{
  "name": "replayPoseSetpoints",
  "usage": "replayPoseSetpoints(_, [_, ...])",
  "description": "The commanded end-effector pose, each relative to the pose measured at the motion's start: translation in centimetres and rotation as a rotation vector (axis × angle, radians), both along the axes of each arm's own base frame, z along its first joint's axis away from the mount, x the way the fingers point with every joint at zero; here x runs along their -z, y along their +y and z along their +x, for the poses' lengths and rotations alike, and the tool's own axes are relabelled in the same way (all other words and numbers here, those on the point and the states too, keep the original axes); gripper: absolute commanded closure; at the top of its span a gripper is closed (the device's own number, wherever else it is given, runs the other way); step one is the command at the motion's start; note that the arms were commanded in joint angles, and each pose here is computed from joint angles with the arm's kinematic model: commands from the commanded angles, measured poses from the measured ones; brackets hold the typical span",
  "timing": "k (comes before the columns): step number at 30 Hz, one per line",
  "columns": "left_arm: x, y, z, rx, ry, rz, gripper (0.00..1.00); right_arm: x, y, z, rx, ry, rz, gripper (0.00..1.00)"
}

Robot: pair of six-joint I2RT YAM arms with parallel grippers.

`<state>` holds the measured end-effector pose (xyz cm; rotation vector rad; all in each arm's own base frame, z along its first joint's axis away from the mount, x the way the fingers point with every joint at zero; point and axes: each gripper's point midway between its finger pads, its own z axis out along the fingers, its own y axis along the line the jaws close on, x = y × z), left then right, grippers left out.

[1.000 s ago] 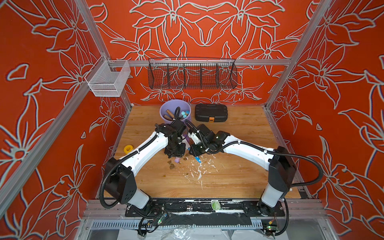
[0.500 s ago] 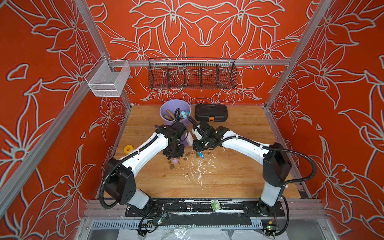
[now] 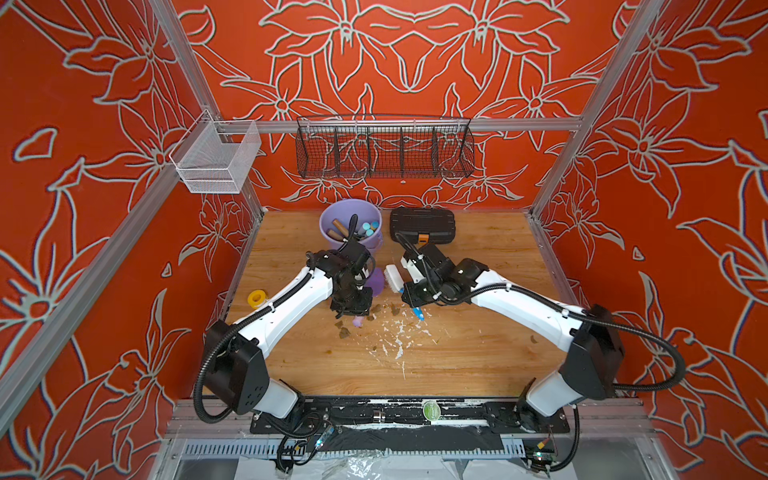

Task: Brush the soil off the hand trowel and place it into the bucket
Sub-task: Brush off the soil from the hand trowel.

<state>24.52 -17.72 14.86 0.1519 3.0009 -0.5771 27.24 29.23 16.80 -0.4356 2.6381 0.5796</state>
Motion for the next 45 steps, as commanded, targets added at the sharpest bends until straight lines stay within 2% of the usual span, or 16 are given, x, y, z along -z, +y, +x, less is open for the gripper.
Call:
replayPoseSetpoints(1, [-1.6, -2.3, -1.0, 0.019, 0.077, -0.332, 1.0, -0.7, -3.1, -0.2, 0.098, -0.019, -0.003, 1.0])
replayPoseSetpoints(2, [-2.1, -2.6, -1.1, 0.004, 0.111, -0.443, 1.0, -0.9, -3.6, -0.6, 0.108, -0.023, 0.007, 1.0])
replayPoseSetpoints(5, [-3.4, -3.2, -1.0, -0.023, 0.161, -0.671, 1.0, -2.1, -4.5, -1.3, 0.125, -0.06, 0.072, 1.0])
replayPoseSetpoints(11, [-5.4, -3.7, -0.6, -0.042, 0.222, -0.923, 1.0, -4.9, -2.0, -2.9, 0.037, -0.1, 0.319, 1.0])
replayPoseSetpoints(13, [-5.8, -3.8, -0.4, -0.041, 0.238, -0.965, 1.0, -5.5, -1.4, -3.2, 0.017, -0.111, 0.373, 1.0])
replayPoseSetpoints(17, [-6.1, -3.7, -0.4, -0.043, 0.247, -0.983, 1.0, -6.3, -1.1, -3.1, 0.014, -0.14, 0.42, 1.0])
replayPoseSetpoints(25, [-6.7, -3.7, -0.3, -0.048, 0.24, -0.99, 1.0, -5.6, 0.5, -2.8, 0.005, -0.117, 0.454, 1.0])
replayPoseSetpoints(36, [-8.2, -3.7, -0.3, -0.035, 0.221, -1.007, 1.0, -1.9, -0.5, 0.3, 0.154, -0.12, 0.352, 1.0])
replayPoseSetpoints(45, [-8.1, -3.6, -0.2, -0.043, 0.222, -1.003, 1.0, -0.9, -1.1, 1.2, 0.193, -0.088, 0.322, 1.0])
